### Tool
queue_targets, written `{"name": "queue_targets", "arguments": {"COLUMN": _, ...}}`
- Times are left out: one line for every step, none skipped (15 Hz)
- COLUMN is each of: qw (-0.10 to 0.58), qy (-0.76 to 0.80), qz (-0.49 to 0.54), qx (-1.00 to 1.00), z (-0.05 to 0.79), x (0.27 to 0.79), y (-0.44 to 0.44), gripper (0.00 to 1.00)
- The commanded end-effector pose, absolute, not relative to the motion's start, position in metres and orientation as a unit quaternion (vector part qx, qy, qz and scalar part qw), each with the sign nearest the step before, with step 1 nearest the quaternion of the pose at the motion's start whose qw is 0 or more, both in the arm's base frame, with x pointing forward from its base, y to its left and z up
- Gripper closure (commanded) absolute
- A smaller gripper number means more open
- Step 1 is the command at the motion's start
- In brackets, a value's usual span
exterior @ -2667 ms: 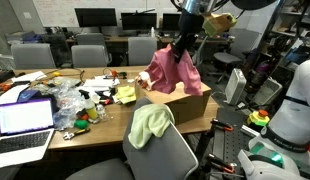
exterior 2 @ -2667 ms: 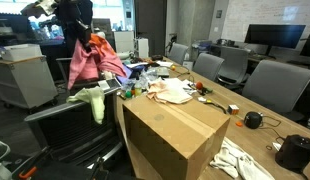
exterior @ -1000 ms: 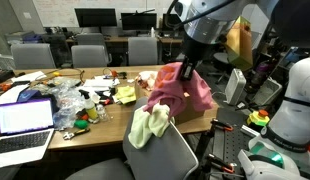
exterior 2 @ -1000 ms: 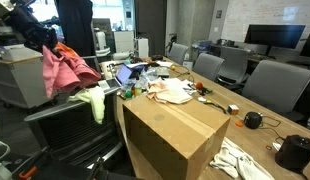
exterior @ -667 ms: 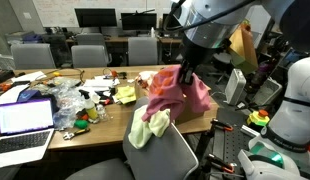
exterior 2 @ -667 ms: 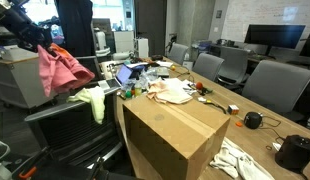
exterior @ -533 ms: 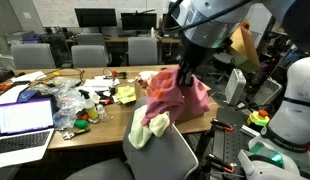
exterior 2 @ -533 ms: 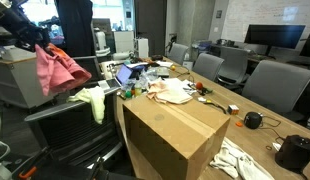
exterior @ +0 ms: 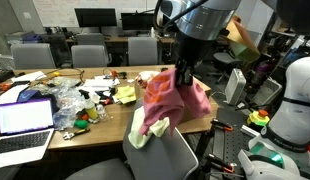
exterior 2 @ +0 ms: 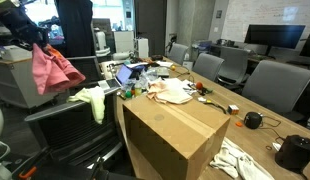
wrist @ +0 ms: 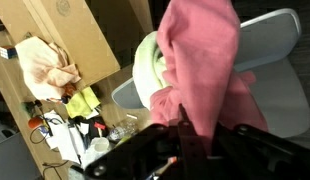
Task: Move the green towel and pink shirt from the box to the backrest of the chair
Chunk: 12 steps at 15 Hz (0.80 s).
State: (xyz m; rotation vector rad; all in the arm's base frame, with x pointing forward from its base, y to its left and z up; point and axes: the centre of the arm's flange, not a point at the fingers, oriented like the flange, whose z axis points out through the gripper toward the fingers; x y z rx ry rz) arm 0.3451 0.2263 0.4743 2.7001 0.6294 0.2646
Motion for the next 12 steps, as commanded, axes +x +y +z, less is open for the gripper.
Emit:
{"name": "queue_targets", "arguments": {"qw": 0.153, "qy": 0.227, "qz": 0.079, "qx": 0.958, "z": 0.486, "x": 0.35, "y": 0.221, "gripper": 0.98}}
{"name": "queue_targets", "arguments": {"qw": 0.15, "qy": 0.226, "qz": 0.077, "qx": 0.96, "z": 0.486, "x": 0.351, "y": 0.218, "gripper": 0.98}}
{"name": "queue_targets", "arguments": {"qw": 0.146, "qy": 0.224, "qz": 0.075, "qx": 0.961, "z": 0.485, "x": 0.351, "y": 0.216, "gripper": 0.98}}
{"name": "queue_targets", "arguments": {"qw": 0.144, "qy": 0.222, "qz": 0.073, "qx": 0.962, "z": 0.485, "x": 0.352, "y": 0.214, "gripper": 0.98}}
{"name": "queue_targets", "arguments": {"qw": 0.141, "qy": 0.22, "qz": 0.071, "qx": 0.963, "z": 0.485, "x": 0.353, "y": 0.212, "gripper": 0.98}}
{"name": "queue_targets", "arguments": {"qw": 0.139, "qy": 0.218, "qz": 0.069, "qx": 0.964, "z": 0.485, "x": 0.353, "y": 0.21, "gripper": 0.98}}
{"name": "queue_targets", "arguments": {"qw": 0.138, "qy": 0.217, "qz": 0.068, "qx": 0.964, "z": 0.485, "x": 0.354, "y": 0.209, "gripper": 0.7}}
{"name": "queue_targets", "arguments": {"qw": 0.137, "qy": 0.216, "qz": 0.067, "qx": 0.964, "z": 0.485, "x": 0.354, "y": 0.208, "gripper": 0.68}}
{"name": "queue_targets", "arguments": {"qw": 0.138, "qy": 0.216, "qz": 0.066, "qx": 0.964, "z": 0.485, "x": 0.354, "y": 0.207, "gripper": 0.62}}
{"name": "queue_targets", "arguments": {"qw": 0.139, "qy": 0.216, "qz": 0.066, "qx": 0.964, "z": 0.485, "x": 0.353, "y": 0.207, "gripper": 0.55}}
{"name": "queue_targets", "arguments": {"qw": 0.138, "qy": 0.216, "qz": 0.065, "qx": 0.964, "z": 0.486, "x": 0.354, "y": 0.206, "gripper": 0.46}}
{"name": "queue_targets", "arguments": {"qw": 0.139, "qy": 0.216, "qz": 0.065, "qx": 0.964, "z": 0.486, "x": 0.353, "y": 0.206, "gripper": 0.39}}
